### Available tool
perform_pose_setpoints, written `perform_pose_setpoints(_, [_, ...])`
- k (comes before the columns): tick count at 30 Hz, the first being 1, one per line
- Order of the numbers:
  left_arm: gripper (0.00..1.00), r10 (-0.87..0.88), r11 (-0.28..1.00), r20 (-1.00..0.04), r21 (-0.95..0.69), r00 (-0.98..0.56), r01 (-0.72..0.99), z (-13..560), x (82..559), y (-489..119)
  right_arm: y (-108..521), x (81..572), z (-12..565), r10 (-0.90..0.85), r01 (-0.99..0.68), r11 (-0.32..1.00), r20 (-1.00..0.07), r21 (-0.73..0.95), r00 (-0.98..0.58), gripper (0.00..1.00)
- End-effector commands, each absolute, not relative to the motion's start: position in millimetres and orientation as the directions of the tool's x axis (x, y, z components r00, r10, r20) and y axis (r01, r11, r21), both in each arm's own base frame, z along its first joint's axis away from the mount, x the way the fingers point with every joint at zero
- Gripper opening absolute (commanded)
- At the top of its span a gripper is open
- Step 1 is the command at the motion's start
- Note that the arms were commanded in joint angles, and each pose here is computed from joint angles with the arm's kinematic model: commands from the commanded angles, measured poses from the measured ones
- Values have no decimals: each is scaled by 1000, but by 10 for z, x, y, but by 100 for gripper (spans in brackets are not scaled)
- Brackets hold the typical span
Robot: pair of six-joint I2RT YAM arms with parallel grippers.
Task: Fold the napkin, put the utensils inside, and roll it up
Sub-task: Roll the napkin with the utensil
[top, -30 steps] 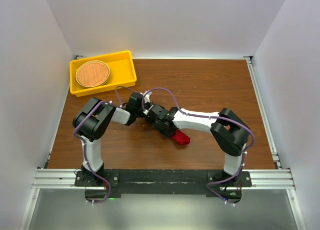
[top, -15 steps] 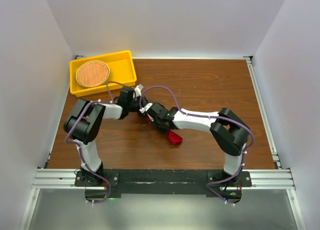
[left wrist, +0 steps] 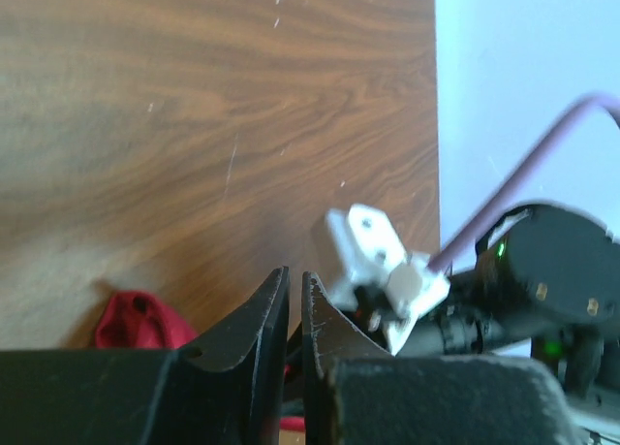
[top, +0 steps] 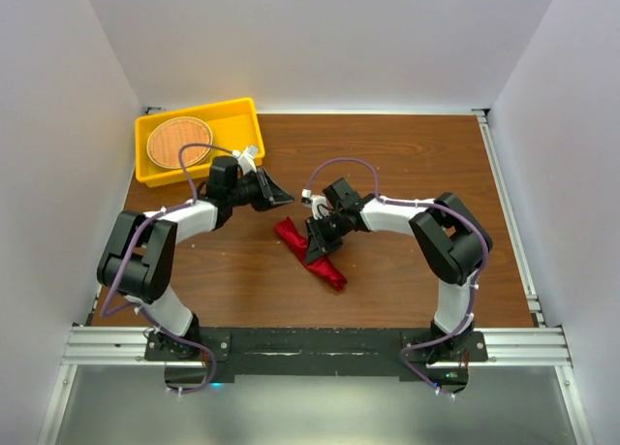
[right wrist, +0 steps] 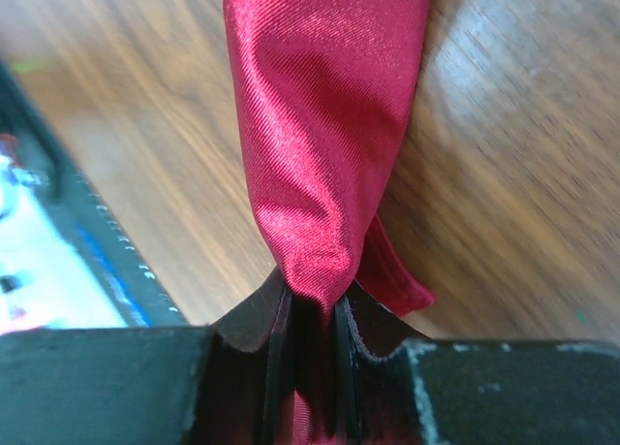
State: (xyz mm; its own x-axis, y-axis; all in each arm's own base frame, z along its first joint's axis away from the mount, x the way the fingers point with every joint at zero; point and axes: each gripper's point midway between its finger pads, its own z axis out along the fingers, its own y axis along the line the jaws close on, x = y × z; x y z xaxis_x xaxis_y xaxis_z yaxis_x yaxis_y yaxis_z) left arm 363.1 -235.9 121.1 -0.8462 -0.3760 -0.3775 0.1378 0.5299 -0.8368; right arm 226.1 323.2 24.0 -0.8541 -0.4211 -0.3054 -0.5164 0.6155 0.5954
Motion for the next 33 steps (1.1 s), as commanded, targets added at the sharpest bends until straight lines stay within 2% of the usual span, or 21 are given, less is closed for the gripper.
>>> perform_pose_setpoints(1, [15, -363, 453, -359, -874, -860, 173, 1262, 3463, -2573, 3293, 2260, 253, -330, -393, 533, -244, 749, -912, 0])
perform_pose_setpoints(5, [13, -351, 397, -282, -909, -893, 131, 1092, 3306, -2845, 3164, 2310, 152, -288, -343, 540, -215, 769, -933, 0])
perform_pose_setpoints(12, [8, -337, 396, -275, -909, -901, 129, 794, 3224, -2971, 2980, 2392, 97, -240, -303, 556, -200, 774, -950, 0])
perform_pose_setpoints(19, [4, -325, 450, -276, -886, -905, 108, 409, 3286, -2952, 2921, 2371, 77, -244, -307, 577, -199, 757, -949, 0])
perform_pose_setpoints(24, [3, -311, 495, -272, -864, -911, 89, 222, 3290, -2920, 2782, 2346, 64, -277, -332, 640, -196, 692, -941, 11])
perform_pose_setpoints(29, [2, -304, 525, -259, -848, -917, 65, 88, 3252, -2869, 2685, 2370, 214, -295, -364, 678, -218, 639, -930, 32])
perform_pose_setpoints(33, [2, -304, 531, -253, -845, -918, 57, 58, 3257, -2866, 2577, 2307, 319, -308, -375, 704, -216, 604, -927, 43])
